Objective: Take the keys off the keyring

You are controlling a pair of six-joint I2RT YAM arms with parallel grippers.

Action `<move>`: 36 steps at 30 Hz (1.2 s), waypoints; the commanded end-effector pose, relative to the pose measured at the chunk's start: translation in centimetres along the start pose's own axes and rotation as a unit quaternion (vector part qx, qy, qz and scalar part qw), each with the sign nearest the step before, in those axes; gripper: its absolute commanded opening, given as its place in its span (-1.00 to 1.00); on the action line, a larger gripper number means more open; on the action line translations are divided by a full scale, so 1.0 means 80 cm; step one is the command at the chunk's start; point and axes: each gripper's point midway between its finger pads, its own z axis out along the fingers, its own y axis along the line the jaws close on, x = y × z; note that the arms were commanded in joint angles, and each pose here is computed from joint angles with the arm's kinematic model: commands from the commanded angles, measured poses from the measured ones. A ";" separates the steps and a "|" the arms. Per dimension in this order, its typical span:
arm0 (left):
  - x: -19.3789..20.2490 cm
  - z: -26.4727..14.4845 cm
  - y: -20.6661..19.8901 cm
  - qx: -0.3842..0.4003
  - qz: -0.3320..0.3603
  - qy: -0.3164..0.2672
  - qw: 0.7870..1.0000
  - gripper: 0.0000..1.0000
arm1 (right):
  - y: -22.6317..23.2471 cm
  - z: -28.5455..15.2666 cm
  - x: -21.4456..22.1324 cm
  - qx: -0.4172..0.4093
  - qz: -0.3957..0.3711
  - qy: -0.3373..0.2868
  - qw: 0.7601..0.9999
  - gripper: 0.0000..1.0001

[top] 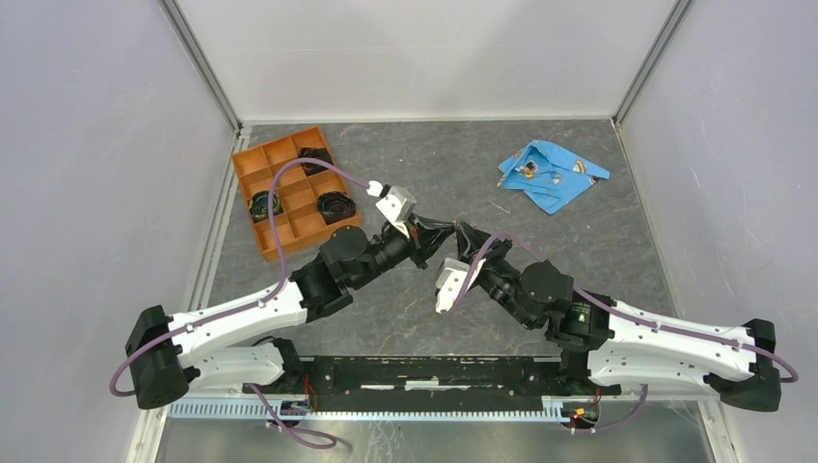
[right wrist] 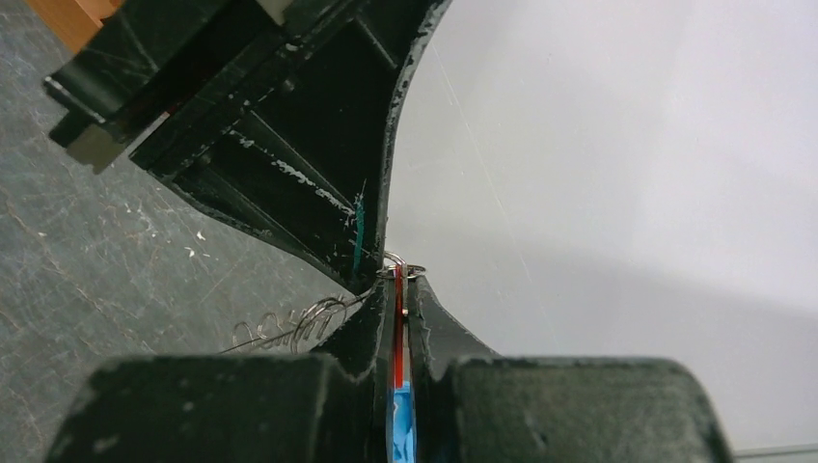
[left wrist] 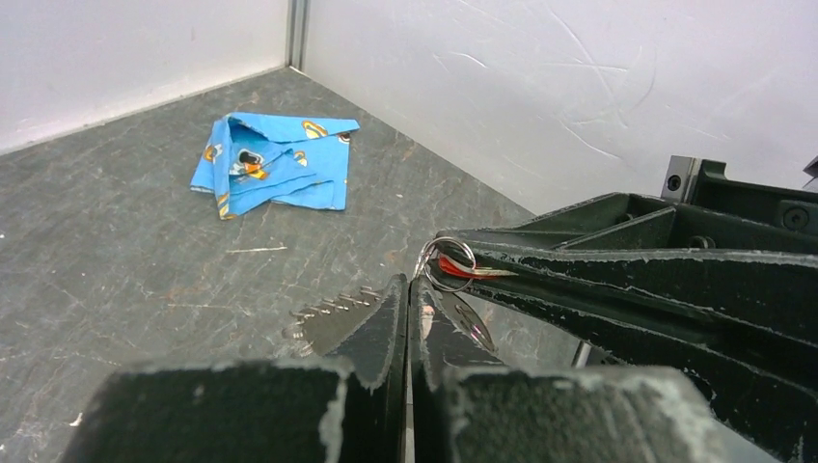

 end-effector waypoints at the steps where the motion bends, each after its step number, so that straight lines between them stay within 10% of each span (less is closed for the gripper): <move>1: -0.016 0.004 -0.002 -0.011 -0.036 -0.006 0.999 -0.96 | -0.026 -0.006 -0.049 0.015 0.005 -0.067 0.998 -0.99; 10: -0.025 -0.028 -0.029 0.073 0.050 -0.017 0.996 -0.32 | -0.045 -0.028 -0.061 0.000 -0.026 -0.099 0.995 -0.99; 36: -0.083 -0.091 -0.124 0.292 0.150 -0.084 0.941 -0.25 | -0.047 -0.111 -0.154 -0.096 -0.050 -0.340 0.934 -0.99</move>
